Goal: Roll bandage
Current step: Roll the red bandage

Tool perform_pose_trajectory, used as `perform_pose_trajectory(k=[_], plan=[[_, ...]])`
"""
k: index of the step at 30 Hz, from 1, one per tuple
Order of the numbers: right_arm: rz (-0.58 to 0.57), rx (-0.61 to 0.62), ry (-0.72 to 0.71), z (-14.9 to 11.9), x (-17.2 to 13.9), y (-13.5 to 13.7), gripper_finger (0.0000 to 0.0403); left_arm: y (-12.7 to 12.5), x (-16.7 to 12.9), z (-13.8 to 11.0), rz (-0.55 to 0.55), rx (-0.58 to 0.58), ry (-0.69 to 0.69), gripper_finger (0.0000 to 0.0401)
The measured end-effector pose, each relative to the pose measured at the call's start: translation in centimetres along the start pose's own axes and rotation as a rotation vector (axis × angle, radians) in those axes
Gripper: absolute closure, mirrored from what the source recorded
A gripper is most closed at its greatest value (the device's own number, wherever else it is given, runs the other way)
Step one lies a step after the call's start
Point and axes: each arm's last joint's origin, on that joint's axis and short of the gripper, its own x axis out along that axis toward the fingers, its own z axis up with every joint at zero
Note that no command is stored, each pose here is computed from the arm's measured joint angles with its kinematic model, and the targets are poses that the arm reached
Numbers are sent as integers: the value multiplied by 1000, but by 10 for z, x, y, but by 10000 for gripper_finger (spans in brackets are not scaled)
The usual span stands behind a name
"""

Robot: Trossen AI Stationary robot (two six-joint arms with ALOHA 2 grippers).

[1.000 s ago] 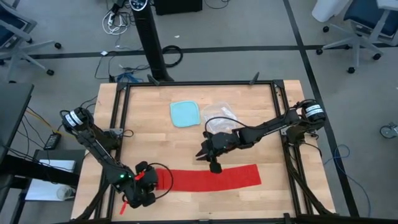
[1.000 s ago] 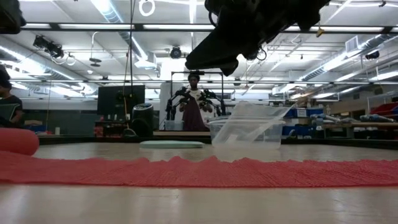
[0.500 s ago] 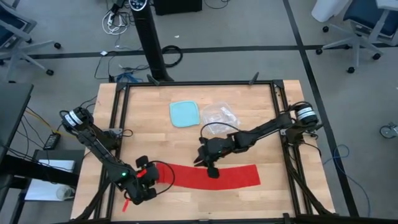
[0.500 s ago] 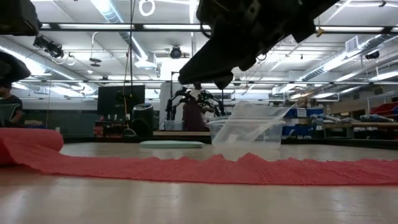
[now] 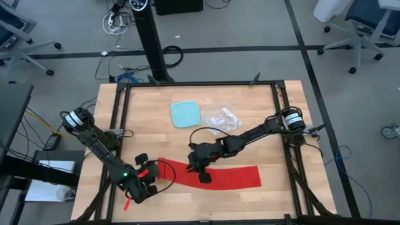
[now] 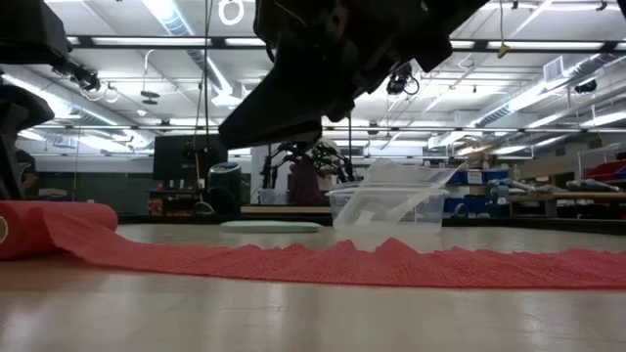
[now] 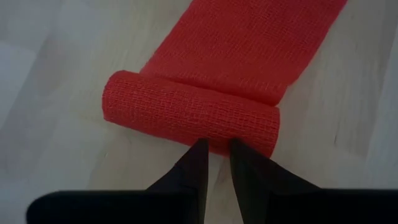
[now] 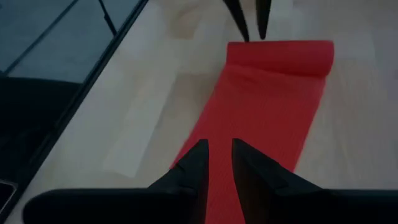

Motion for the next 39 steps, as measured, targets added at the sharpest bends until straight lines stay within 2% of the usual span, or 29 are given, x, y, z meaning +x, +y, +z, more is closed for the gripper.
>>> perform_pose_trajectory(k=[5, 10, 14, 20, 25, 29, 34, 39], plan=[[1, 0, -22, 3, 0, -2, 333, -2, -1, 0, -41, -15, 34, 329], [-19, 29, -23, 4, -3, -16, 333, -6, -6, 3, -72, -17, 58, 329], [2, 24, -43, 13, -4, -21, 333, -5, -10, 5, -42, 0, 73, 329], [11, -50, -36, 12, -4, -17, 330, -1, -14, 6, 13, 9, 108, 329], [-13, -44, -19, 13, -6, -25, 328, -6, -20, 11, -13, -2, 106, 329], [-20, -59, -21, 26, -10, -32, 328, -11, -25, 13, -47, -7, 132, 329], [-21, -53, -21, 38, -14, -41, 326, -18, -32, 10, -79, -24, 85, 329], [-18, -51, -24, 40, -16, -48, 326, -27, -40, 3, -108, -56, -44, 329]])
